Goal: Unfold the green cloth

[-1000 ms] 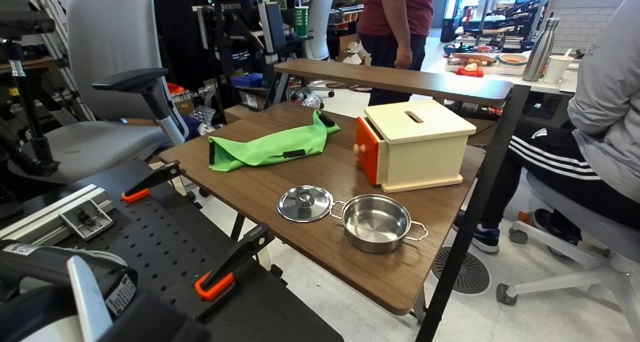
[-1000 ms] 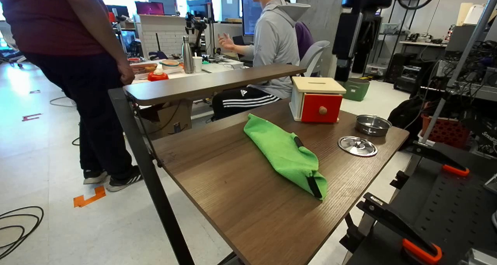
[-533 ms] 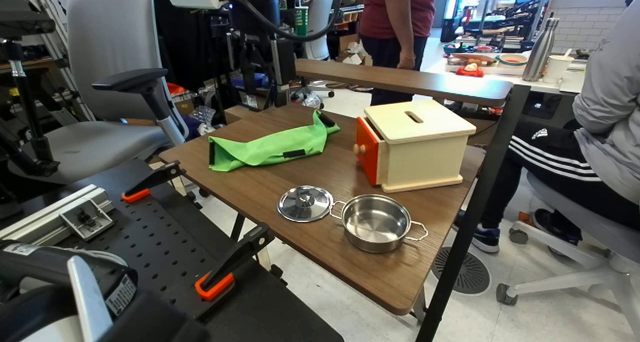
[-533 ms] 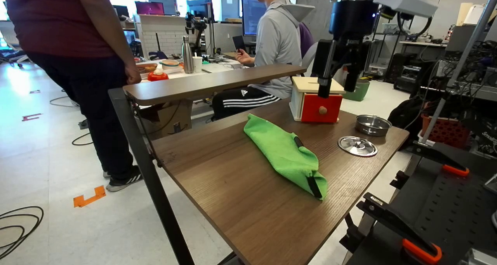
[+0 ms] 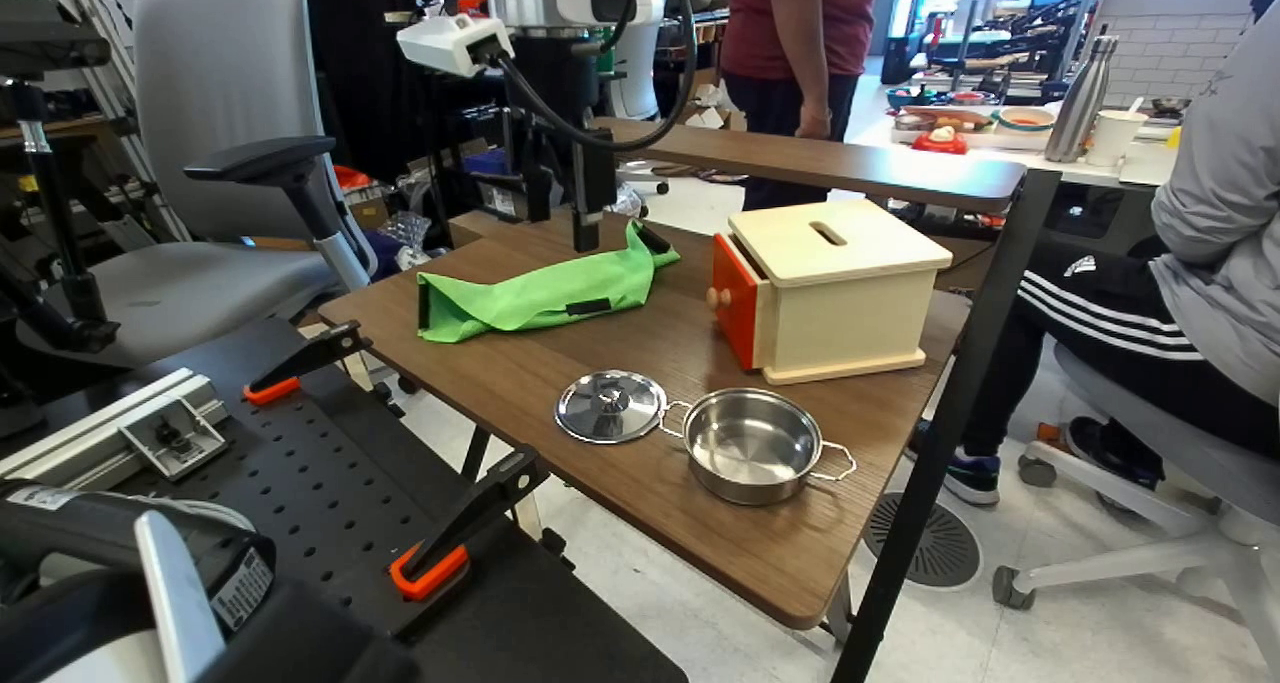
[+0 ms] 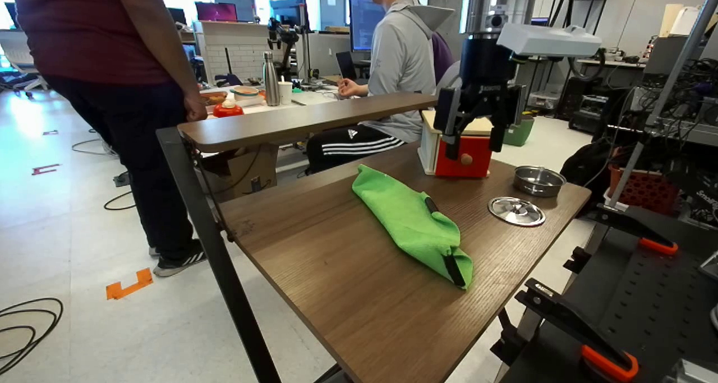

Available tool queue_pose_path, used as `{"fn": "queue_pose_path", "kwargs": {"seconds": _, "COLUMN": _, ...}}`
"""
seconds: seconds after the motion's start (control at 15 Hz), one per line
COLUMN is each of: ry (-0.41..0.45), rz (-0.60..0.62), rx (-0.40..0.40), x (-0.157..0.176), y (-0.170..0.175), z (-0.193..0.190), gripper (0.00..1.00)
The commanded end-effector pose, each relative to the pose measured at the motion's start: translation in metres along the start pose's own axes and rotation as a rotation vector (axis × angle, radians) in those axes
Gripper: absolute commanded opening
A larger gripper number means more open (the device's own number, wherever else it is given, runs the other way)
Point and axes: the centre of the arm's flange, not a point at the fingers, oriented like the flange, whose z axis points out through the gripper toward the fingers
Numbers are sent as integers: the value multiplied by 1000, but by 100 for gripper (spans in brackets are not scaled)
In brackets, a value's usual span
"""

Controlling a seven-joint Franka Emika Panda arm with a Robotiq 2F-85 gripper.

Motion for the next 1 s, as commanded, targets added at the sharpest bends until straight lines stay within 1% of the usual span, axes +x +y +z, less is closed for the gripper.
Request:
{"fn": "queue_pose_path", "kwargs": {"seconds": 0.0, "ry": -24, "rz": 34, "rx": -13, "x": 24, "y": -4, "z": 17, "gripper": 100}}
{"fn": "queue_pose_path", "kwargs": {"seconds": 0.33, "ry": -42, "rz": 50, "rx": -32, "x": 38, "y": -10, "z": 40, "gripper": 100}}
{"fn": "queue_pose_path", "kwargs": {"seconds": 0.4, "ry": -49, "rz": 44, "rx": -25, "x": 41, "y": -10, "z": 45, "gripper": 100}}
{"fn": "queue_pose_path", "kwargs": {"seconds": 0.93, "ry": -56, "rz": 34, "rx": -35, "x": 62, "y": -21, "z": 76, "gripper": 100}}
